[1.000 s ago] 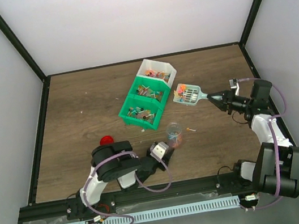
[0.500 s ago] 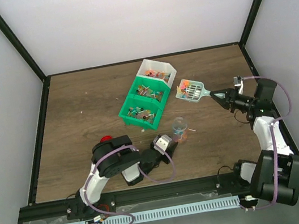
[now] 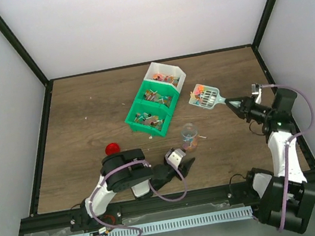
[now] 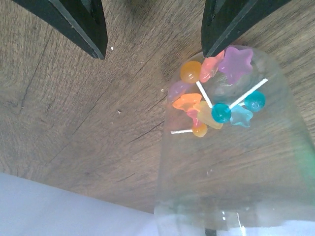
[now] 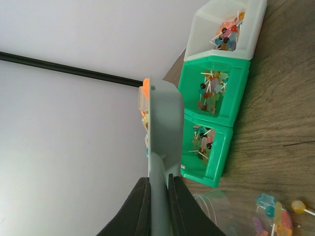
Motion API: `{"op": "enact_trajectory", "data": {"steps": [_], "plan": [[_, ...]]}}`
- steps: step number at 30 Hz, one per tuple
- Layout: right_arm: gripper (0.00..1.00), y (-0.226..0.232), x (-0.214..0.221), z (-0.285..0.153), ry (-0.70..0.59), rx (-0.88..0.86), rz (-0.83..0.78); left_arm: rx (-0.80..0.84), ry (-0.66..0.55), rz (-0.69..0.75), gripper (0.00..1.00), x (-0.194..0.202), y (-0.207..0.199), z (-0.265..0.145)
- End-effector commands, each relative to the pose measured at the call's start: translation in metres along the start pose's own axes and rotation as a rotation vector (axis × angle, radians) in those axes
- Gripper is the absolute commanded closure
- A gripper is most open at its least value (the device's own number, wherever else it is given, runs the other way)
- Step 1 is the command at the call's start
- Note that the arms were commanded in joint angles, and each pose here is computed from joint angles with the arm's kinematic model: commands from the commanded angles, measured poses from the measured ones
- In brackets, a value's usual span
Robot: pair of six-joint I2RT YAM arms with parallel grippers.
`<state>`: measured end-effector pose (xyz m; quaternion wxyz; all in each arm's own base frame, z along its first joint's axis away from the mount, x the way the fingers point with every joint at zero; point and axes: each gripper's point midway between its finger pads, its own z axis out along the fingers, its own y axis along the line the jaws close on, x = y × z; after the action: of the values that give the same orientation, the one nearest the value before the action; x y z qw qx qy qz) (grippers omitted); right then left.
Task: Pack the candies
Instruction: Move the packing bottle to the center of the board, then place the fake candies in the packing bottle.
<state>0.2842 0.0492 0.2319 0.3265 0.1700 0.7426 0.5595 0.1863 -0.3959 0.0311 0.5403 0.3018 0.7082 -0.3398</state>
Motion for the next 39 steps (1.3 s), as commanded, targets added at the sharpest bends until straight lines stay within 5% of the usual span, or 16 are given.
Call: {"op": "enact_trajectory", "data": {"steps": [1,24,39], "plan": [[0.99,-0.003,0.011,-0.009,-0.019,0.023,-0.022,-0.023,0.038,-0.038,0.46,0.017,0.004,0.000],[0.99,0.000,0.047,-0.023,-0.029,0.065,-0.080,-0.277,0.057,-0.088,0.40,0.021,0.057,0.021],[0.99,-0.001,0.039,-0.033,-0.097,0.187,-0.186,-0.285,0.068,-0.114,0.39,0.023,0.071,0.023]]}}
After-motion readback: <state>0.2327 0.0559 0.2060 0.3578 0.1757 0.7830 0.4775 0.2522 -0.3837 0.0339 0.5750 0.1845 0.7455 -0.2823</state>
